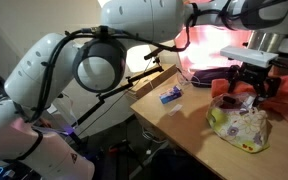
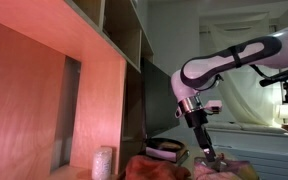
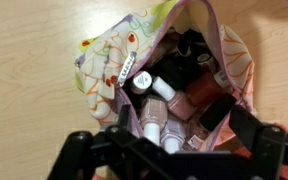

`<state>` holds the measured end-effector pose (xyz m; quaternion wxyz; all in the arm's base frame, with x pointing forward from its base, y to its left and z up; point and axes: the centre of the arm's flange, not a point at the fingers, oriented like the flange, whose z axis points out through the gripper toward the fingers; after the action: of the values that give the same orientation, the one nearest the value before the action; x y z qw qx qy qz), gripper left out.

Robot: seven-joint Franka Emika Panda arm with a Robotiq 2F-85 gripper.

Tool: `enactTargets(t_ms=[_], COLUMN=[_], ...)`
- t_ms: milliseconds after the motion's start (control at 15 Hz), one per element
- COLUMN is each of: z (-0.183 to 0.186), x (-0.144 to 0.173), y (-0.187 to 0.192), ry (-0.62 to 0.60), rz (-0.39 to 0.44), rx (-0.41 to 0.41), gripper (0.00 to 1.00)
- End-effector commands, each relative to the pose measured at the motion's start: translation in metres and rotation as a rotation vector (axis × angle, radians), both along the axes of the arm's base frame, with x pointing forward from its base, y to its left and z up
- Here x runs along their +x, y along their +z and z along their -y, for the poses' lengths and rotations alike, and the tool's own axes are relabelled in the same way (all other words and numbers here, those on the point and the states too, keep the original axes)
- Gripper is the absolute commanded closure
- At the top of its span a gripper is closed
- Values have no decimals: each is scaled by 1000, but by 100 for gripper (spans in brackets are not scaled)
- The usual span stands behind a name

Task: Take the blue and the orange nail polish bottles out of the little bag

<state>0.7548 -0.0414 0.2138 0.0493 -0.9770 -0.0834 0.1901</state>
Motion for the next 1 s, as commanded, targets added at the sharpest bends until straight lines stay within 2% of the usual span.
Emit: enactTargets(t_ms=[0,333,533,600,933], z=[-1,-2,-3,-1,-1], x=[-22,-31,-41,2,2], y=[10,5,3,-5,-10], ry=[-20,-3,24,15,16], rz=[9,6,47,24,21], rx=[-2,14,25,10,11], gripper=[0,0,0,0,0])
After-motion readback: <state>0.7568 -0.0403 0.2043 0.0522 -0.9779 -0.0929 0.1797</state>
